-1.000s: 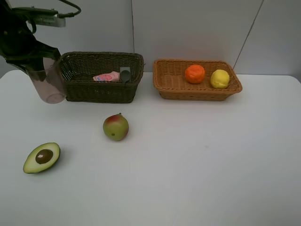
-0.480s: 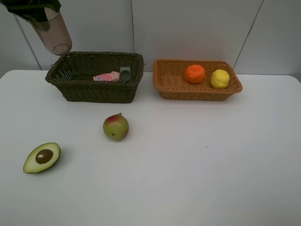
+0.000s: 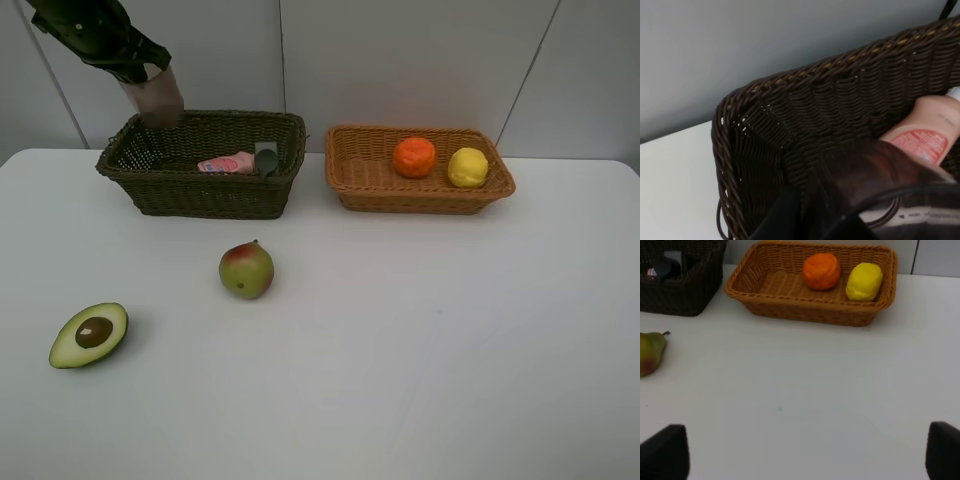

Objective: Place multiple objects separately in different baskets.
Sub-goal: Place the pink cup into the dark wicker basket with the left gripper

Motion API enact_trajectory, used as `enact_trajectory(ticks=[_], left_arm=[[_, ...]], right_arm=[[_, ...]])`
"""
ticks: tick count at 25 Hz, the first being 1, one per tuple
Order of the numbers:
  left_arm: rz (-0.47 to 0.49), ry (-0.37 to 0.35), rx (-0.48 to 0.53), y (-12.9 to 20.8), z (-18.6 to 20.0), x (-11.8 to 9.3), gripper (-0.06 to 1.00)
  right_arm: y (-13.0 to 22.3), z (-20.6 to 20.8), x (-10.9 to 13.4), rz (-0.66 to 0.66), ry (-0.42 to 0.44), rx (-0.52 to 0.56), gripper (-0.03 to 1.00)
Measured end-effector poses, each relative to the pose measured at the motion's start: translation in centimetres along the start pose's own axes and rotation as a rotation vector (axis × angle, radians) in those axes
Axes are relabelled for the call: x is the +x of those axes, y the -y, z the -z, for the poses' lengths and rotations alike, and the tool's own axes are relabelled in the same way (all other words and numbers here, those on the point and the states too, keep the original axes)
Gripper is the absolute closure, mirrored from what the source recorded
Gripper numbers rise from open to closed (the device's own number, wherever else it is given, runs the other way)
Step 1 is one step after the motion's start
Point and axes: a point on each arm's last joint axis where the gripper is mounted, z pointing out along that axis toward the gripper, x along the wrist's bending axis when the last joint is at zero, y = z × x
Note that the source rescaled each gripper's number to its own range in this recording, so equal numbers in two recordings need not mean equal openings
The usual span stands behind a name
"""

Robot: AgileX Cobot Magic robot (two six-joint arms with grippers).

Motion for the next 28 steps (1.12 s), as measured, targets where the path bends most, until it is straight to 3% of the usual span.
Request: enact_trajectory(ticks=[9,22,24,28], left_arm=[[0.003,0.009,0.062,1.4,-3.8,-0.1,0.94],[0.003,0.009,0.065,1.5,-4.0,-0.1,0.92],[0.003,0.010,0.067,1.5,-4.0,-0.1,0.80],[0.002,0.010,0.071,1.5,-4.0,-0.1,0.24]], right_arm=[[0.0,0.0,0.0,0.000,0.000,0.000,-0.03],[0.0,0.0,0.0,0.000,0.000,0.000,-0.03],[0.0,0.0,0.0,0.000,0.000,0.000,-0.03],[0.0,0.0,0.0,0.000,0.000,0.000,-0.03]])
